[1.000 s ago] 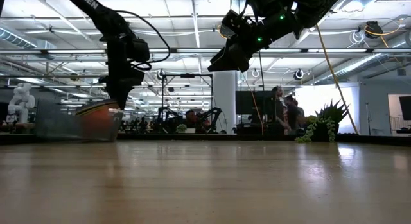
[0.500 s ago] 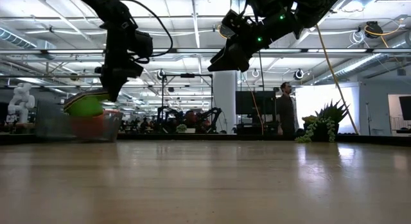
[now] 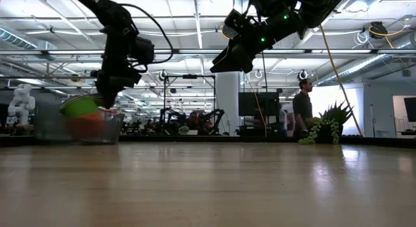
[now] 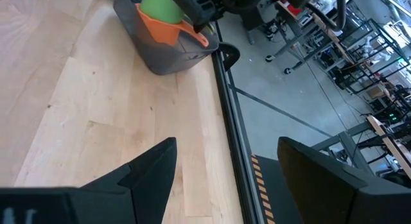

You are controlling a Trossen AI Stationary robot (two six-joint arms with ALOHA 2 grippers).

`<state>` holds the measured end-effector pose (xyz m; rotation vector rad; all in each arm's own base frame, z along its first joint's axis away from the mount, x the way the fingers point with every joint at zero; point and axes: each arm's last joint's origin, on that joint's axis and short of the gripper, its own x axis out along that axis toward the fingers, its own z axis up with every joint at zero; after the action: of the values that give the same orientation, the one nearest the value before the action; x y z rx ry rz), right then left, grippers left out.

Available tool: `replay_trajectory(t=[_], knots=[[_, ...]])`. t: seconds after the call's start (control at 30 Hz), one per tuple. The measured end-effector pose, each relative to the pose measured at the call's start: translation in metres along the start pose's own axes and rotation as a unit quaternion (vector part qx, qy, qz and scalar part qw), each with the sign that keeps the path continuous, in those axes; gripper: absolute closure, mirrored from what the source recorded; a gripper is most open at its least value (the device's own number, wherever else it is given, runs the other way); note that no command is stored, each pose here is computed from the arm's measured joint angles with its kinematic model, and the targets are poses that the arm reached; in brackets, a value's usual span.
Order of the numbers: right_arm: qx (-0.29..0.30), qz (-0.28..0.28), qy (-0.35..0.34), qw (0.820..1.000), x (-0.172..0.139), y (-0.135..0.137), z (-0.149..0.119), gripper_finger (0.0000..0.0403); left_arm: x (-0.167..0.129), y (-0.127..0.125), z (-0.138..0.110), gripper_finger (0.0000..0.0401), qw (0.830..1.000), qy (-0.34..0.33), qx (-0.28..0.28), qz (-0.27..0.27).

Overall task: Nest measuring cups in basket
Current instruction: Adjust the stacked measuring cup into the black bin, then adjust the black bin

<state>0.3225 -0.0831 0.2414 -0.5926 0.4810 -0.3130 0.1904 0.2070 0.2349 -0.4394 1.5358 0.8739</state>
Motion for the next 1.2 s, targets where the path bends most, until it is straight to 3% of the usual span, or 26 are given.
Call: replay_trajectory(t=[0.53, 0.8, 1.03, 1.2], knots=[[0.000, 0.000, 0.000, 1.000, 0.000, 0.000, 0.000, 0.0138, -0.001, -0.001, 0.001, 0.0263, 0.999, -0.007, -0.032, 0.025], [0.009, -0.001, -0.005, 1.000, 0.000, 0.000, 0.001, 0.0138, -0.003, -0.006, -0.001, 0.0204, 0.999, -0.003, -0.021, 0.046], [0.058, 0.024, -0.068, 0.996, -0.001, -0.002, 0.010, 0.0138, -0.005, -0.016, -0.001, 0.0140, 0.999, -0.012, -0.002, 0.045], [0.072, 0.024, -0.077, 0.994, -0.001, 0.000, 0.013, 0.0138, -0.016, -0.014, -0.006, 0.0116, 0.998, -0.032, -0.006, 0.054]])
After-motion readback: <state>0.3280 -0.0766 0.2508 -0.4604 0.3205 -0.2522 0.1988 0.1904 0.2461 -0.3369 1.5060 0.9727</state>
